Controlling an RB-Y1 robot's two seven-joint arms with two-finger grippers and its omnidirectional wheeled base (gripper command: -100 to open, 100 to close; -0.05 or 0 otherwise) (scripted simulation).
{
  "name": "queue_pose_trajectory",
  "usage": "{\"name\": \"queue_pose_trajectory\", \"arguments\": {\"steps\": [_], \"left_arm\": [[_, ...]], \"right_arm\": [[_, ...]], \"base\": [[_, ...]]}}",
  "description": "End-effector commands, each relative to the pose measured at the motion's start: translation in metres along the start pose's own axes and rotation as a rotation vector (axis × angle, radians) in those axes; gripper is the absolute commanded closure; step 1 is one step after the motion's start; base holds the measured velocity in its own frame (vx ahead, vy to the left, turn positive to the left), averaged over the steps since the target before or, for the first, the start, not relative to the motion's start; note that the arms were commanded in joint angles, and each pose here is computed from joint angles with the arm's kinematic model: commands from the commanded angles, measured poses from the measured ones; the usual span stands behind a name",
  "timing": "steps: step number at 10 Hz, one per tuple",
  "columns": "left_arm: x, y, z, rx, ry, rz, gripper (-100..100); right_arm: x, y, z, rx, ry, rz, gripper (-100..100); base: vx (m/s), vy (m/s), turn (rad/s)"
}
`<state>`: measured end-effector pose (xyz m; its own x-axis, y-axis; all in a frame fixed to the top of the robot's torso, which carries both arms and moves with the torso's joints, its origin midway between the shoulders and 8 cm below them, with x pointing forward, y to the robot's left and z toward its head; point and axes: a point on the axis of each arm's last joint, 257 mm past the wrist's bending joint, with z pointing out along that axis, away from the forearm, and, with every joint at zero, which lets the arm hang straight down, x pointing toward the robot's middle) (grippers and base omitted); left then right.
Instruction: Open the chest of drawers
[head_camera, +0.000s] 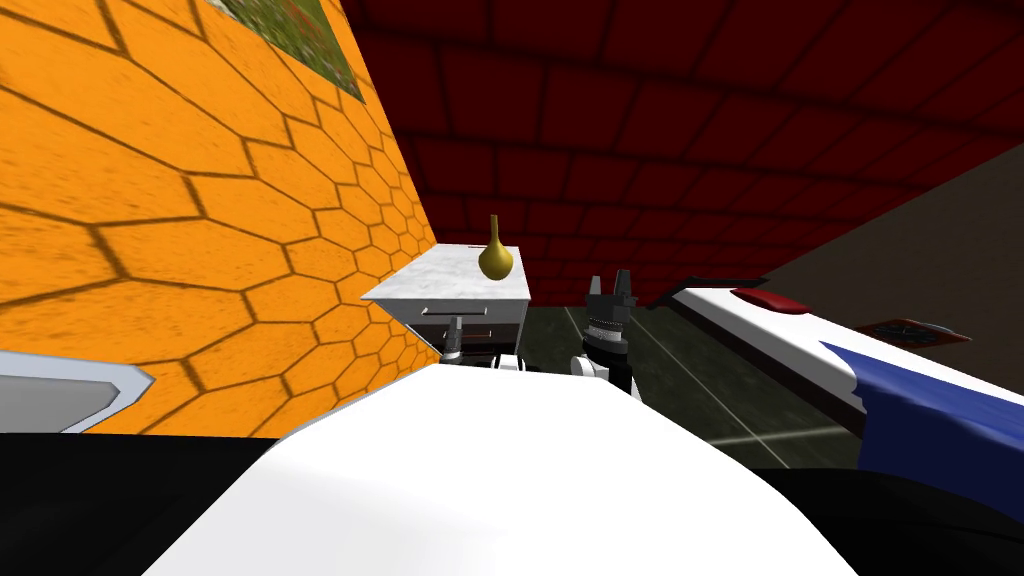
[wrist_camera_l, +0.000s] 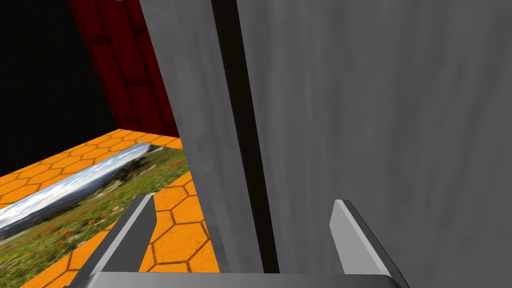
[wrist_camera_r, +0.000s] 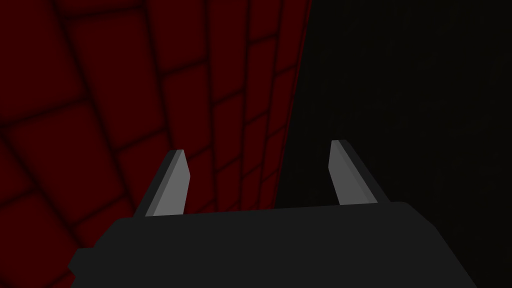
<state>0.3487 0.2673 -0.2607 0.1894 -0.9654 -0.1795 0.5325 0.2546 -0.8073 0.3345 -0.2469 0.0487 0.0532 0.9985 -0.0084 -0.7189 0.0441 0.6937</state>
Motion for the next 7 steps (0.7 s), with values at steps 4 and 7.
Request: {"name": "queue_pose_trajectory", "arguments": {"steps": [4, 7], "left_arm": [[0.003, 0.007, 0.037, 0.002, 0.007, -0.007, -100], [0.002, 0.008, 0.049, 0.005, 0.009, -0.008, -100]], "right_arm": [[0.0, 0.0, 0.0, 0.0, 0.0, 0.0, 0], [0.0, 0.0, 0.0, 0.0, 0.0, 0.0, 0]], "base": [[-0.03, -0.009, 0.023], [-0.03, -0.01, 0.015]]}}
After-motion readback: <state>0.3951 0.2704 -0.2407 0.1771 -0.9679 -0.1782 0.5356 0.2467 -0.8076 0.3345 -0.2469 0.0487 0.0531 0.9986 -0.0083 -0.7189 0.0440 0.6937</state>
